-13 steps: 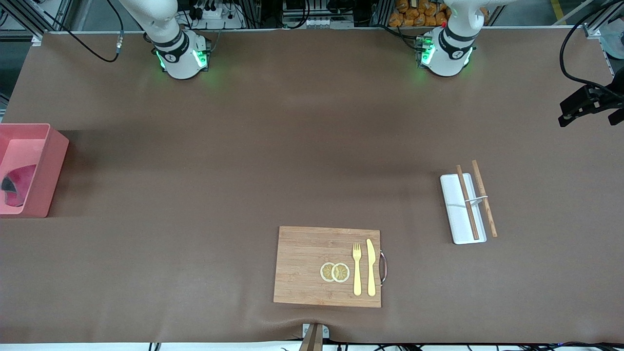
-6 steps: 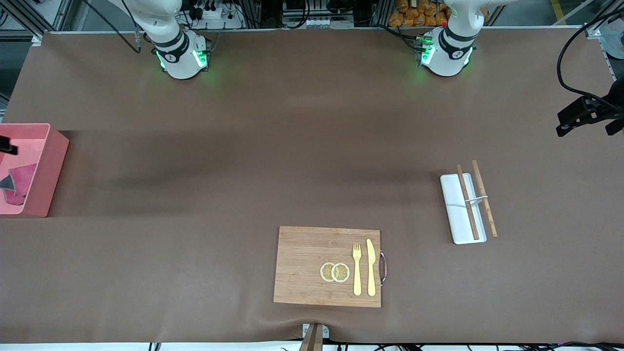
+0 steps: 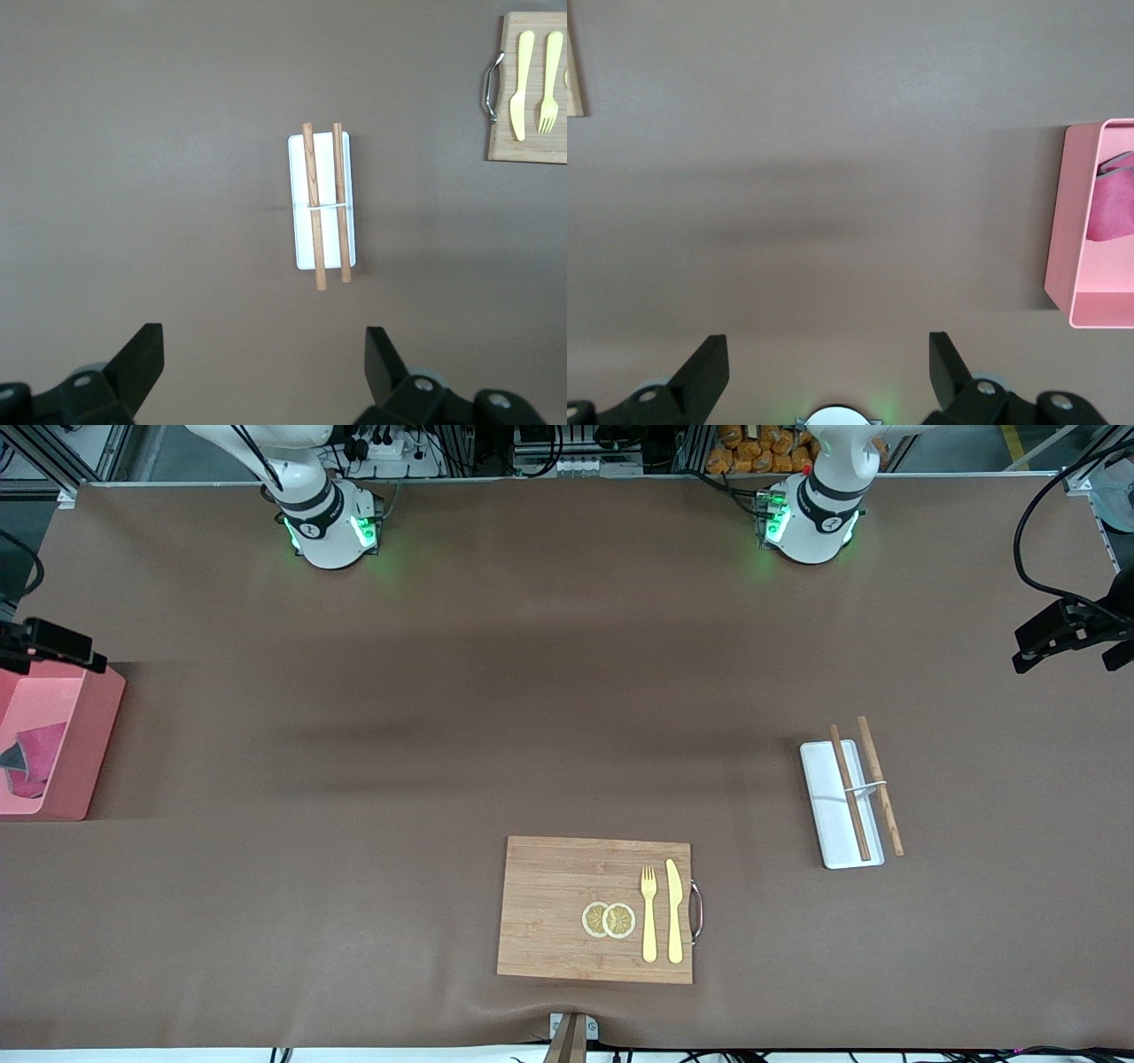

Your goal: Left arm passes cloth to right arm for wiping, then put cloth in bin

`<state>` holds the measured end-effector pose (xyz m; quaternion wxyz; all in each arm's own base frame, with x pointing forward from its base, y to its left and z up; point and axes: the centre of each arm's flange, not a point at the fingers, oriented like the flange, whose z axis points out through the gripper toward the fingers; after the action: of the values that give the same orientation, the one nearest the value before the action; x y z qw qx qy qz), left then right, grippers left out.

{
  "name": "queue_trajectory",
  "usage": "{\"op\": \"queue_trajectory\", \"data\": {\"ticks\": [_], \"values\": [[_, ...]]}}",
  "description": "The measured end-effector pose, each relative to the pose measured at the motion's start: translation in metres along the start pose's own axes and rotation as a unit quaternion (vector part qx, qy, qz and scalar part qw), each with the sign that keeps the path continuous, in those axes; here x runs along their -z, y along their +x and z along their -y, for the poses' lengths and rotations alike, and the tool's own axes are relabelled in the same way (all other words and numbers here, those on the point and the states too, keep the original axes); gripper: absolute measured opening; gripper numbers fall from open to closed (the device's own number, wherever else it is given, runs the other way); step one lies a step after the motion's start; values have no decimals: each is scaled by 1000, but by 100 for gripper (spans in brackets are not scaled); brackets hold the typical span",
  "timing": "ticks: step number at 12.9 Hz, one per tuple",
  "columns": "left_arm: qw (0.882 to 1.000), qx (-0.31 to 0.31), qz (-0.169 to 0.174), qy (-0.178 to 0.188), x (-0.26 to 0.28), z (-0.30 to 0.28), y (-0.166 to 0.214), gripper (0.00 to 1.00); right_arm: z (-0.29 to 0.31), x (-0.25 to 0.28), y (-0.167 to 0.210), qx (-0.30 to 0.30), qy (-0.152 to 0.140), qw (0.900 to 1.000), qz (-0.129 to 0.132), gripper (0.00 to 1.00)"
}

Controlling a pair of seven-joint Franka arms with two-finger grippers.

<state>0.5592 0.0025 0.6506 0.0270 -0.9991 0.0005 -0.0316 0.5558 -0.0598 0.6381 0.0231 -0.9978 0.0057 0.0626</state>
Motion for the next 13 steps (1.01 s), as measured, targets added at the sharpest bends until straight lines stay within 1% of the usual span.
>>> {"op": "queue_trajectory", "data": {"ticks": [4,6,9,13], "values": [[1000,0,-1,0,1,0,0,100,16,17,-52,-32,2,999,-9,100],[1000,0,-1,0,1,0,0,100,28,18,-56,-36,0,999,-10,100],[1000,1,-1,0,1,0,0,100,28,20,-55,-36,-2,999,-18,100],[1000,1,-4,0,4,0,0,100,27,20,-55,-37,-4,999,-19,100]]}}
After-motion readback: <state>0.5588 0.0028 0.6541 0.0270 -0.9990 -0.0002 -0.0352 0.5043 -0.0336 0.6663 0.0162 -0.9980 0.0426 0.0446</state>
